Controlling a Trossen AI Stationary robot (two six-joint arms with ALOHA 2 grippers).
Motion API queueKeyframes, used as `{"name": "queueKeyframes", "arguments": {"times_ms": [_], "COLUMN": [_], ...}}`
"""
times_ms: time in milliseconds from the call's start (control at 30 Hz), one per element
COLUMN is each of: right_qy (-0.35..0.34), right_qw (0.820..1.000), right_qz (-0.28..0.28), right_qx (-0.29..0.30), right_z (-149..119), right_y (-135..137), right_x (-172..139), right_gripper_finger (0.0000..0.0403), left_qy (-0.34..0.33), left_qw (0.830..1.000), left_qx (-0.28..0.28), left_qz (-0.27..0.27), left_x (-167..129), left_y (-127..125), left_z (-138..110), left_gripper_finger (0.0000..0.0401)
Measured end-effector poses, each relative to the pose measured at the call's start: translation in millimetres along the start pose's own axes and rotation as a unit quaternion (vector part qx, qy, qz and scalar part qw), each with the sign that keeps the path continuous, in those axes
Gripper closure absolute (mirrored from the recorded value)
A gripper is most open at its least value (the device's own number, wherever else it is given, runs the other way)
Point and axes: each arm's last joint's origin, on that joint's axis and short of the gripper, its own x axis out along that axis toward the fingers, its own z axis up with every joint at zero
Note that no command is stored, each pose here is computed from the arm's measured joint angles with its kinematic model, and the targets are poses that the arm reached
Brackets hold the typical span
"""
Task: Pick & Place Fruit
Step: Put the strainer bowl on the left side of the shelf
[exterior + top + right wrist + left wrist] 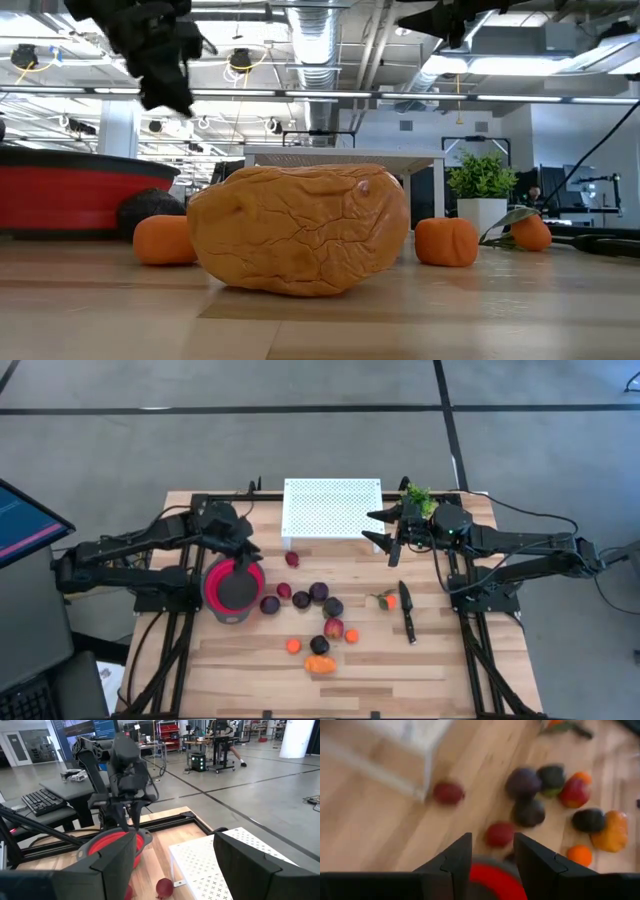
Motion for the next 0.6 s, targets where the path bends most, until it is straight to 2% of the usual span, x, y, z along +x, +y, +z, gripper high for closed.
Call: {"name": "queueKeyframes", "arguments": {"times_ms": [133,267,367,467,600], "right_qy": [0.000,0.000,0.000,0.000,0.000], "right_qw": [1.000,1.000,1.000,1.000,1.000], "right_qz": [0.000,0.000,0.000,0.000,0.000], "right_qx": [0.000,0.000,0.000,0.000,0.000], "right_z": [0.0,0.0,0.0,0.0,0.0], "right_y": [0.1,0.1,0.1,0.0,0.1], "right_x": [0.0,0.0,0.0,0.0,0.0], "right_gripper_finger": [0.0143,0.0143,0.0143,0.0143,0.0143], "left_qy": [0.039,0.067,0.089,0.115,0.153], "left_qw": [0.996,0.984,0.975,0.965,0.951], "left_qx": [-0.064,-0.124,-0.167,-0.196,-0.201], "left_qz": [0.050,0.105,0.118,0.133,0.178], "left_x": [-0.6,-2.2,-3.4,-5.1,-7.9], "left_y": [4.1,7.9,8.7,9.6,12.4], "left_z": [-9.1,-17.4,-22.7,-28.7,-37.2], "left_gripper_finger": [0.0261,0.0261,0.0261,0.0261,0.0261]}}
